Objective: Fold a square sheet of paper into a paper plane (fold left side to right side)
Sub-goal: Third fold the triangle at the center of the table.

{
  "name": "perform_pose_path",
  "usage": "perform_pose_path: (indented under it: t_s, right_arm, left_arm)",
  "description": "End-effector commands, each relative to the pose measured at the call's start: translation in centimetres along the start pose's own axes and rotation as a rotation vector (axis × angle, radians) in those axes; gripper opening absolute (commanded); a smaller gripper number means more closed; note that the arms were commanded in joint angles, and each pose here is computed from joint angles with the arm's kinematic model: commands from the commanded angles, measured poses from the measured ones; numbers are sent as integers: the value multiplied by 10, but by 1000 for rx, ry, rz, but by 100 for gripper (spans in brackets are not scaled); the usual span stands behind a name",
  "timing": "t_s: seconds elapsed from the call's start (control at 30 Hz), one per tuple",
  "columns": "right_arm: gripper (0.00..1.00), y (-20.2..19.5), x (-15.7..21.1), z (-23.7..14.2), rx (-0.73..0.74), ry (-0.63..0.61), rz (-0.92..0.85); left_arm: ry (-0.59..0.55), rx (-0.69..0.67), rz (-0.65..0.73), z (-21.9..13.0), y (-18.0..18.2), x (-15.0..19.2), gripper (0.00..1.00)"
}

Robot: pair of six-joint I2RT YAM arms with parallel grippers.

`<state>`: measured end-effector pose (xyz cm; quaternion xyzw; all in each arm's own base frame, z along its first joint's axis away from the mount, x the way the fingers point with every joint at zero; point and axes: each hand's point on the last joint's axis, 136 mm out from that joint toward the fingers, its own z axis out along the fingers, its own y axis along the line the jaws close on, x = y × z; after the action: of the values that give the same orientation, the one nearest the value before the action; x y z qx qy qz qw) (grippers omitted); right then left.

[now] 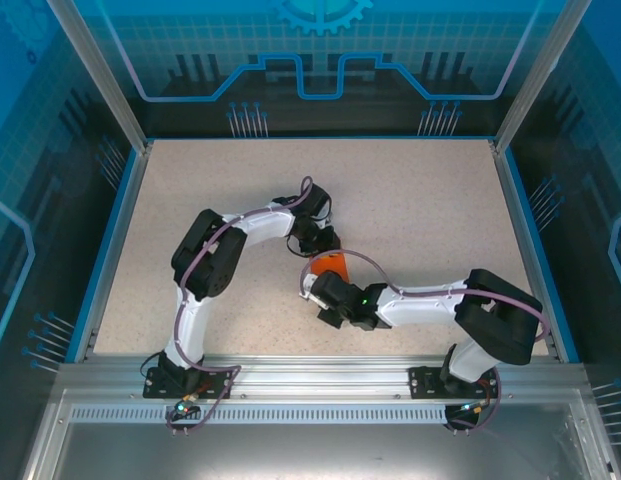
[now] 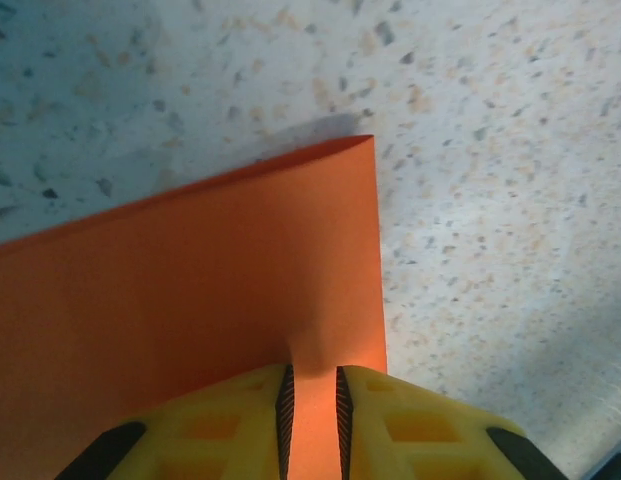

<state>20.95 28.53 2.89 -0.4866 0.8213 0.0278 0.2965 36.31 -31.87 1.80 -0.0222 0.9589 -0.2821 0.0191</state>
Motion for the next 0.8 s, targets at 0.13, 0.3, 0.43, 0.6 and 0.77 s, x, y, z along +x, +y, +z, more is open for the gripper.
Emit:
perform_pose_path:
  t_s: [0.13, 0.3, 0.43, 0.6, 0.77]
  right_arm:
    - [0, 0, -10, -18, -230, -25, 156]
    - [0, -8, -12, -21, -361, -20, 276]
    - [1, -22, -12, -20, -424, -25, 387]
    - [1, -42, -6, -16, -476, -23, 539]
    - [0, -59, 1, -9, -490, -1, 643]
  left_arm:
    - [50, -50, 22, 15, 13, 8, 21]
    - [53, -59, 35, 17, 13, 11, 21]
    - [57, -63, 42, 18, 13, 13, 20]
    - [59, -62, 48, 18, 12, 14, 20]
    - [59, -64, 53, 19, 12, 14, 19]
